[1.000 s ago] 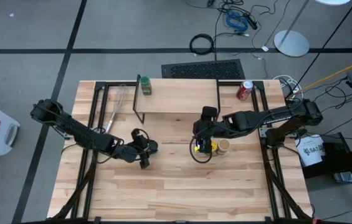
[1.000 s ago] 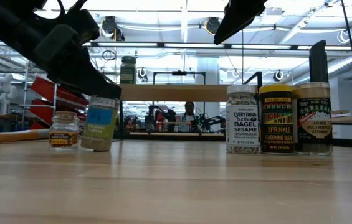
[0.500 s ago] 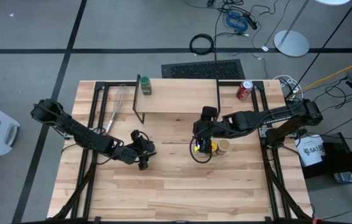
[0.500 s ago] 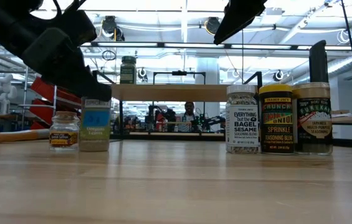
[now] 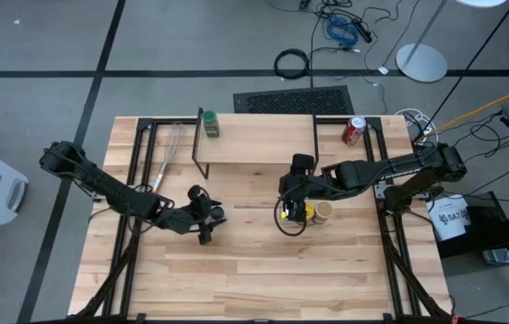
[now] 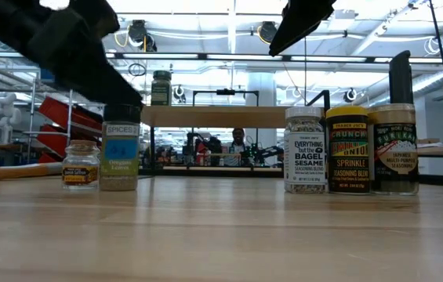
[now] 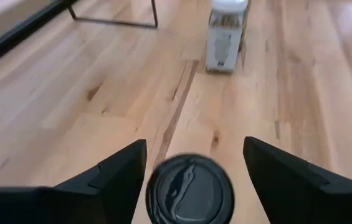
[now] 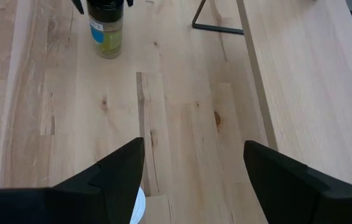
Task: Shelf spices
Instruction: Remove the black seasoning bottle from the shelf, then remove the green seasoning bottle from the shelf
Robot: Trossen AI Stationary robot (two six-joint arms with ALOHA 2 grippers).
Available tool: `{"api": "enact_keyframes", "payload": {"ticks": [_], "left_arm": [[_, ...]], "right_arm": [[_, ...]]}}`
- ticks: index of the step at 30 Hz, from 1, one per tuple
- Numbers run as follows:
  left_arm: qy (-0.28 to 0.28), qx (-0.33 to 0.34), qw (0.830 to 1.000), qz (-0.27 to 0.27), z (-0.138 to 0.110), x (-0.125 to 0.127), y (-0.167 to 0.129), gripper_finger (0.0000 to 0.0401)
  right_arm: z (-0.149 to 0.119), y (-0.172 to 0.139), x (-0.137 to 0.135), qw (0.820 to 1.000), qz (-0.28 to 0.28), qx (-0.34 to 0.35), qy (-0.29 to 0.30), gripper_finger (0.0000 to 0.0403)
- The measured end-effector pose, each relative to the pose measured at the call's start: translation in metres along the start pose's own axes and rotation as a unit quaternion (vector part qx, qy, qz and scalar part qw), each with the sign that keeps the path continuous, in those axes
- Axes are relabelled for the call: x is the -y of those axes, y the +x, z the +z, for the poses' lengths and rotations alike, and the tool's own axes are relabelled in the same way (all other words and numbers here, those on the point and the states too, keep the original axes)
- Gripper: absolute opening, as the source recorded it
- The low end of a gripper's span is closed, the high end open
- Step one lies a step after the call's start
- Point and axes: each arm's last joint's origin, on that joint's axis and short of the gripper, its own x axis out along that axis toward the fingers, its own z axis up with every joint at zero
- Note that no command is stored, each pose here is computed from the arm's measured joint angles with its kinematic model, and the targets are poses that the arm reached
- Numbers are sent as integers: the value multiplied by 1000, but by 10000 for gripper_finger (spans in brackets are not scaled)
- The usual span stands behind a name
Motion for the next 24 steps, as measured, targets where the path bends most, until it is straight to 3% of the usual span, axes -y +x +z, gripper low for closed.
{"api": "enact_keyframes", "payload": {"ticks": [4, 12, 18, 24], "left_arm": [[5, 30, 1000, -5, 12, -4, -12, 277], [14, 128, 989, 73, 53, -22, -45, 277], [26, 185, 974, 129, 94, -56, -75, 277], [60, 191, 957, 212, 122, -98, -101, 277]], "right_arm": [[0, 0, 0, 1000, 0, 0, 0, 263], [1, 0, 0, 1000, 0, 5, 2, 263], [3, 0, 0, 1000, 1, 14, 6, 263], [3, 0, 0, 1000, 1, 14, 2, 263]]}}
